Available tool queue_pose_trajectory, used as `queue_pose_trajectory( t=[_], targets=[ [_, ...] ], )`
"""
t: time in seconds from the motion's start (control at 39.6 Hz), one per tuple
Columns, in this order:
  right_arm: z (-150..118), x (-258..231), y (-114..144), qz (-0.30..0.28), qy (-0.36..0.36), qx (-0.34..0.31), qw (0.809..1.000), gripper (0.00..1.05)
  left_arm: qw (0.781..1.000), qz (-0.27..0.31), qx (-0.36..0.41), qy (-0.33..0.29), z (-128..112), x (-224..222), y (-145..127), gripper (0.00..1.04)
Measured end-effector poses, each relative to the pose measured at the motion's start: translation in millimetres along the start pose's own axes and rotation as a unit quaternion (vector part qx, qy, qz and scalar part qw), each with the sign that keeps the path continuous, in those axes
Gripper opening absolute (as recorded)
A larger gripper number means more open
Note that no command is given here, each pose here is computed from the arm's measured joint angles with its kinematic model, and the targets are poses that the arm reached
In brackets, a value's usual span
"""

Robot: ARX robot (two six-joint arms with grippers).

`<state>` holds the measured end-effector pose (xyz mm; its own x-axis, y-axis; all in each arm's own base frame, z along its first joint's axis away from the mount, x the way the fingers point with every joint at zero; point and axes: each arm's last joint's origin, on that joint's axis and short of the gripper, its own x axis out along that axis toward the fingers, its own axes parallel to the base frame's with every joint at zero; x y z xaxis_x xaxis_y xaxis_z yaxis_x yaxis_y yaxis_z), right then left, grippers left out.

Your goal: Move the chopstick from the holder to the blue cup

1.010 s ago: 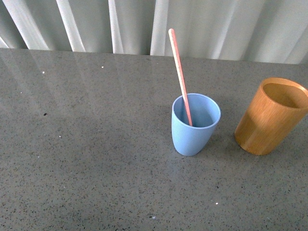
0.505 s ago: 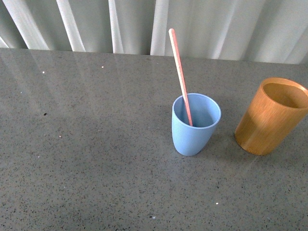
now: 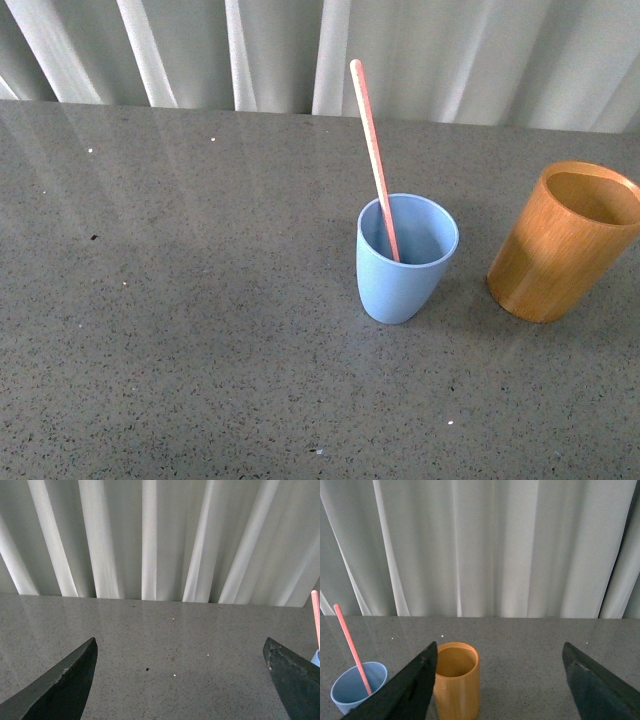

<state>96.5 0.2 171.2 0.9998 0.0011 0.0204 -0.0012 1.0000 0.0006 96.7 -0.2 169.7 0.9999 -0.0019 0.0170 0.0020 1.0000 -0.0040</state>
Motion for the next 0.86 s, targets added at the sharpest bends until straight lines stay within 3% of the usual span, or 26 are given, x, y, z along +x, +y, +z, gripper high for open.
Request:
queue_pose_trajectory(
  t=[0.13,0.86],
  targets=[
    [0.0,0.0,0.0,0.000,0.000,0.000,1.000,0.97,1.000,0.000,0.000,0.000,0.0,0.0,0.0,0.98],
    [0.0,0.0,0.0,0.000,0.000,0.000,1.000,0.95,1.000,0.000,0.000,0.000,0.0,0.0,0.0,0.98]
  ],
)
